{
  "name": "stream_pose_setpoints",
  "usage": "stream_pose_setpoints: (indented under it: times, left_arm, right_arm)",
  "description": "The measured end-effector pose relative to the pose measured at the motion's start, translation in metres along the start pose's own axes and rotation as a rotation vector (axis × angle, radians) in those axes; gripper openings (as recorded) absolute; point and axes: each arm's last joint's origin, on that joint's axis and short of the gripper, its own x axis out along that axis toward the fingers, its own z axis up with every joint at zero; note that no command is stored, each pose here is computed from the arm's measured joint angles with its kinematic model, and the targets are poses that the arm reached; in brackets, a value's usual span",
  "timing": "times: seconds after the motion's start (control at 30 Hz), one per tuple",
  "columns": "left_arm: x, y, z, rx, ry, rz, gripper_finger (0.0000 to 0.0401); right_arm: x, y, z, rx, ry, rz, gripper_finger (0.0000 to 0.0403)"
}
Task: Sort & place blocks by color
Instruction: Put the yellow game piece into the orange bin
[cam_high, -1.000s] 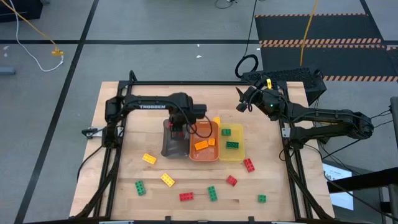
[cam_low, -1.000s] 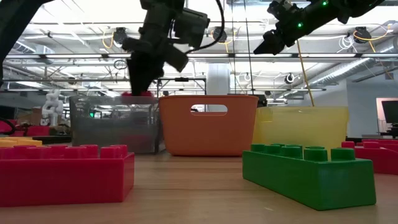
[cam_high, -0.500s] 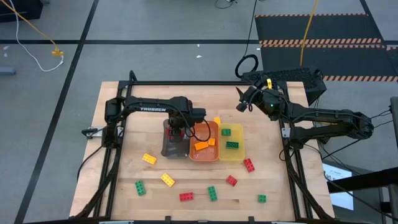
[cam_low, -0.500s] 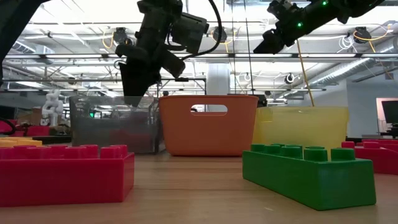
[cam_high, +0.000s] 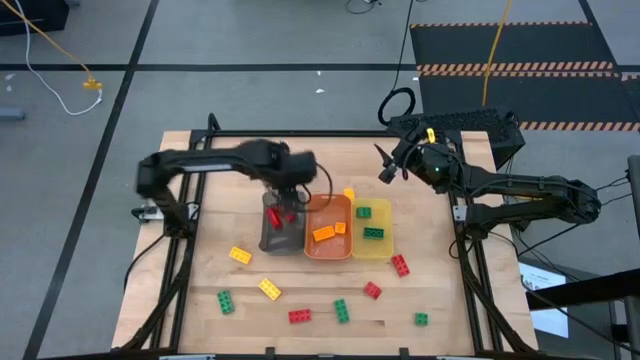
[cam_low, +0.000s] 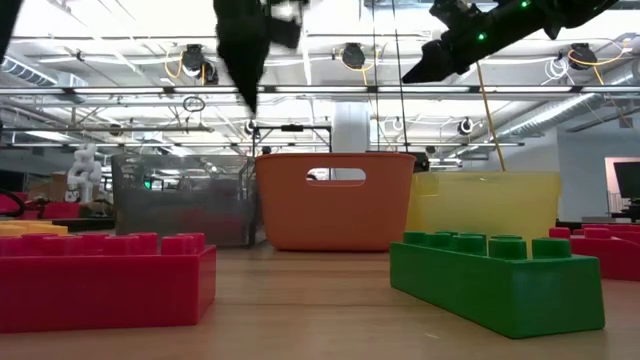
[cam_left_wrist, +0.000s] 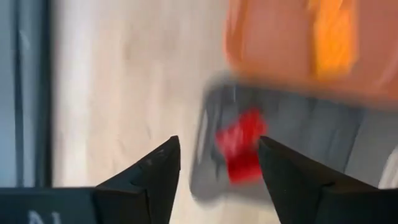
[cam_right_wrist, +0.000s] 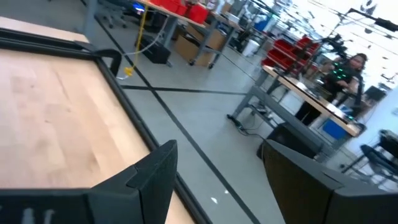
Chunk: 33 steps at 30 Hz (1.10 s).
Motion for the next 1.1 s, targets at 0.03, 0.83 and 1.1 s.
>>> stream_pose_setpoints:
  times: [0.03, 0.83, 1.1]
  left_arm:
    - [-0.012, 0.004, -0.001, -0.009, -0.084, 0.002, 0.0206]
    - [0.024, 0.065, -0.092, -0.237, -0.836, -0.039, 0.0145]
    - [0.037, 0.063, -0.112, -0.219, -0.827, -0.012, 0.0140]
  right_arm:
    - [0.000, 0.000, 0.000, 0.003, -0.001, 0.004, 0.0226]
    - [0.048, -0.017, 0.027, 0.309, 0.259, 0.277, 0.0226]
    - [0.103, -0.031, 0.043, 0.467, 0.628, 0.486, 0.0226]
